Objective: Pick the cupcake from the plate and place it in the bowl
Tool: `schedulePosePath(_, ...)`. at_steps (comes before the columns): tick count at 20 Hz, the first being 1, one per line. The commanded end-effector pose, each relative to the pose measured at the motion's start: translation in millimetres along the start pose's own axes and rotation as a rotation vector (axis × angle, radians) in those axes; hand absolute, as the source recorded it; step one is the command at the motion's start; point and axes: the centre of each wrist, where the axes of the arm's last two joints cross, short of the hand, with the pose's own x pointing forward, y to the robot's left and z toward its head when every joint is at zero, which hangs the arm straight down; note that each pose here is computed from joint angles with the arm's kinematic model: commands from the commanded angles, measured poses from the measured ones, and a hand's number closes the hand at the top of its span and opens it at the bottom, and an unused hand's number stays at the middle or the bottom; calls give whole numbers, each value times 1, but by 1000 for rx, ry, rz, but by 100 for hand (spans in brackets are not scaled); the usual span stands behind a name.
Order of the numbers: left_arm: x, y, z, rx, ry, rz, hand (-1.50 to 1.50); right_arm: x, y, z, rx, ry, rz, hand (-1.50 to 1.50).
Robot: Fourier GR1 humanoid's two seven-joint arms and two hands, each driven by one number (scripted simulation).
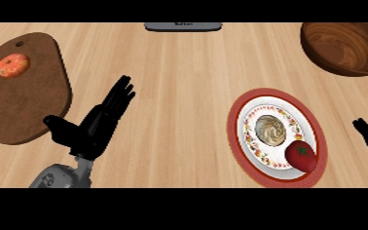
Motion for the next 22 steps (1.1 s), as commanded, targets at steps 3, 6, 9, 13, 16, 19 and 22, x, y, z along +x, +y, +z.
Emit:
schedulePosePath(3, -3, -3, -9, -31, -1, 2, 0, 50, -17, 9, 148, 181, 111, -150)
schedulePosePath(6, -7, 3, -10, -36, -1, -16, 0, 74, -12, -19, 175, 249, 99, -150)
schedulePosePath(9, 9, -13, -22, -52, -12, 10, 0, 92, -2, -25, 223, 319, 141, -150)
schedulePosePath(13, -6, -5, -9, -32, -2, -6, 0, 94, 7, -44, 274, 402, 168, -150)
schedulePosePath(16, -11, -5, -7, -26, -7, -8, 0, 87, 21, -55, 301, 432, 193, -150)
schedulePosePath(19, 6, 2, -13, -39, 5, 7, 0, 95, 36, -63, 328, 453, 214, -150)
schedulePosePath(22, 2, -5, -20, -11, -3, 3, 0, 86, 52, -57, 373, 465, 218, -150)
